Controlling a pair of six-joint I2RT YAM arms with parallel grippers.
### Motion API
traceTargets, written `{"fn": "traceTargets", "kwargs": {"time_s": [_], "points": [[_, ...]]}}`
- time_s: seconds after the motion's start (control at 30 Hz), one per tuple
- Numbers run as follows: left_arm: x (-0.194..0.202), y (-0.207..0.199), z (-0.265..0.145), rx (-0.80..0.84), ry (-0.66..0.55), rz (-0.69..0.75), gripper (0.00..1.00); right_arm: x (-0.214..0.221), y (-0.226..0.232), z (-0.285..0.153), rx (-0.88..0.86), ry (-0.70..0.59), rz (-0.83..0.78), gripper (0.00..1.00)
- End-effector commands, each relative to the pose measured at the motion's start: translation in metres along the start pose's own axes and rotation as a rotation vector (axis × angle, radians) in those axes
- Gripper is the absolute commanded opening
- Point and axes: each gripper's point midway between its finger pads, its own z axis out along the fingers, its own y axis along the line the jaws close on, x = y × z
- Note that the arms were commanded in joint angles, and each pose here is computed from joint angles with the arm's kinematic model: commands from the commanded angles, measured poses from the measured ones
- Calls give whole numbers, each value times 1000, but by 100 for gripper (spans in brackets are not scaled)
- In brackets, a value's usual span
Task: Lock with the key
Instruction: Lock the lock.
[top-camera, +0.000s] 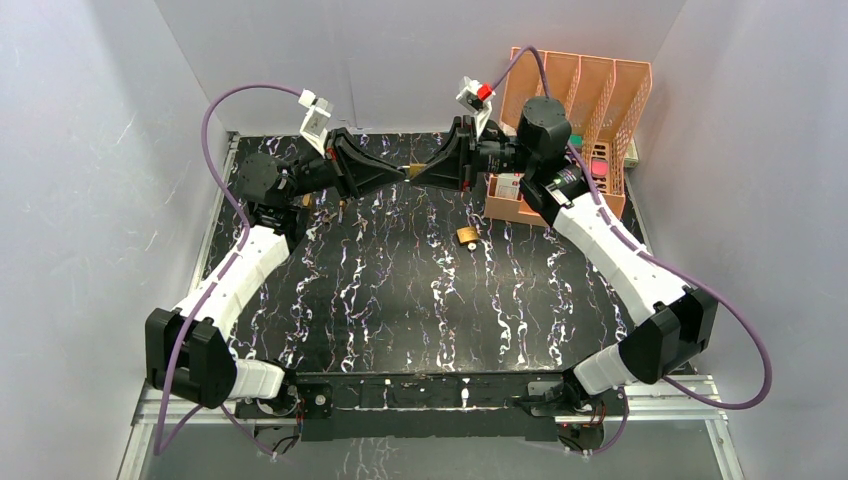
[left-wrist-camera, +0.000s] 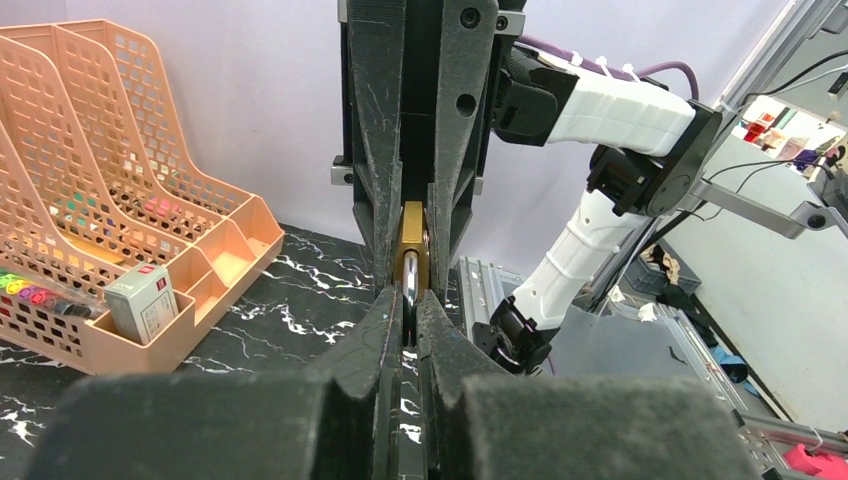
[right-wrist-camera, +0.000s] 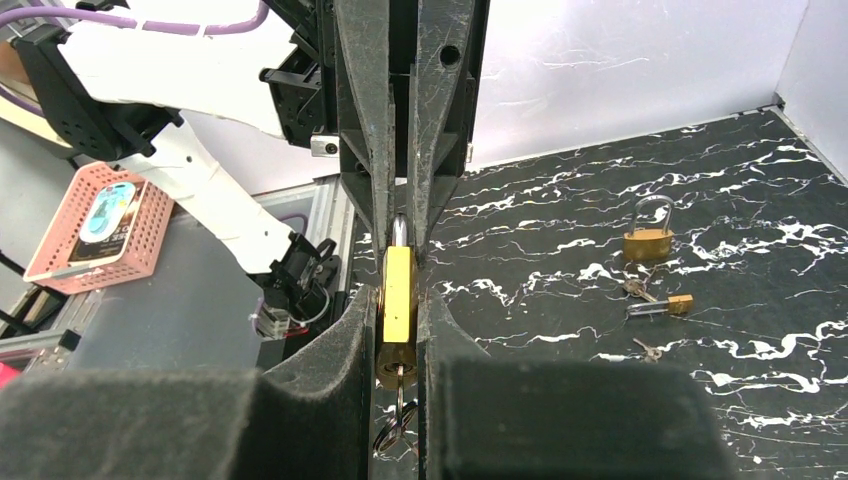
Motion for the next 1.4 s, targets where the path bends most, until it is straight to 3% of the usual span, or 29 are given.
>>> {"fn": "traceTargets", "kwargs": {"time_s": [0.0,0.33,0.4,0.43,0.5,0.57,0.77,0.93,1.37], "points": [[16,-41,27,149,51,-6,0,-6,22,42,-32,-47,-94,0],[11,-41,27,129,39,20,0,-5,26,33,-19,-34,-96,2],[9,-35,27,92,33,25,0,-8,23,23,11,-40,-101,36],[8,-30,27,61,32,34,0,-12,19,14,44,-53,-110,48],[5,-21,27,-7,33,56,0,-21,18,-2,94,-80,-140,68],[3,-15,26,-57,36,80,0,-27,19,-19,124,-93,-157,78],[-6,-6,27,-107,30,108,0,-34,20,-55,167,-115,-177,87],[-9,-1,26,-136,27,120,0,-37,20,-74,186,-122,-185,88],[-18,-2,19,-158,25,144,0,-4,10,-77,167,-76,-116,75]]}}
